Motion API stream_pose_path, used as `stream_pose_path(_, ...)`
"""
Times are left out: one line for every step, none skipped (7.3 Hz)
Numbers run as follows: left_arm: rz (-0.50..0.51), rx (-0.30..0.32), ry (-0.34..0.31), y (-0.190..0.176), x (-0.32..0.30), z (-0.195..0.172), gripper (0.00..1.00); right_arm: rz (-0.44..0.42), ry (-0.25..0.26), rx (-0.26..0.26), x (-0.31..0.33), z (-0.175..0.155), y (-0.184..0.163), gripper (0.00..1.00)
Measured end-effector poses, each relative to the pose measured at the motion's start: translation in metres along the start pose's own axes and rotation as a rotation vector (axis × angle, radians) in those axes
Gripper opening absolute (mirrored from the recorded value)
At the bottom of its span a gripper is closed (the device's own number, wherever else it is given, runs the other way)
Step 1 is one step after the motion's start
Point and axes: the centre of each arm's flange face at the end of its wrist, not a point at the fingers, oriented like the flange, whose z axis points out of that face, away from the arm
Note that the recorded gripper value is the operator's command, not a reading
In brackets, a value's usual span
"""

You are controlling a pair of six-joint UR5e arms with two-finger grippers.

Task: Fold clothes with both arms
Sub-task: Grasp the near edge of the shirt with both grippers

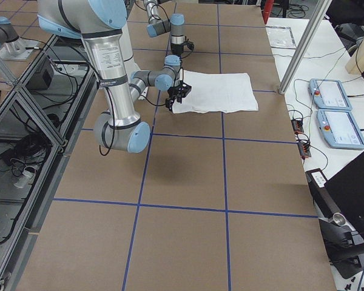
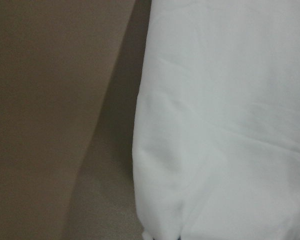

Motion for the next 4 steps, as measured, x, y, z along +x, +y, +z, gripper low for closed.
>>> stream_pose_path(0.000, 0.000, 0.001, 0.000, 0.000, -0.001, 0.00, 0.000, 0.000, -0.001, 0.000, 0.000, 0.001, 1.00)
stream_pose_path(0.000, 0.000, 0.000, 0.001, 0.000, -0.002, 0.00, -0.003, 0.001, -0.005, 0.000, 0.001, 0.005, 1.00)
stream_pose_path(-0.001, 0.000, -0.001, 0.001, 0.000, -0.003, 0.00, -0.007, 0.002, -0.009, 0.000, 0.002, 0.009, 1.00)
stream_pose_path(-0.001, 0.001, -0.002, 0.001, 0.000, -0.003, 0.00, -0.011, 0.003, -0.013, 0.000, 0.003, 0.013, 1.00)
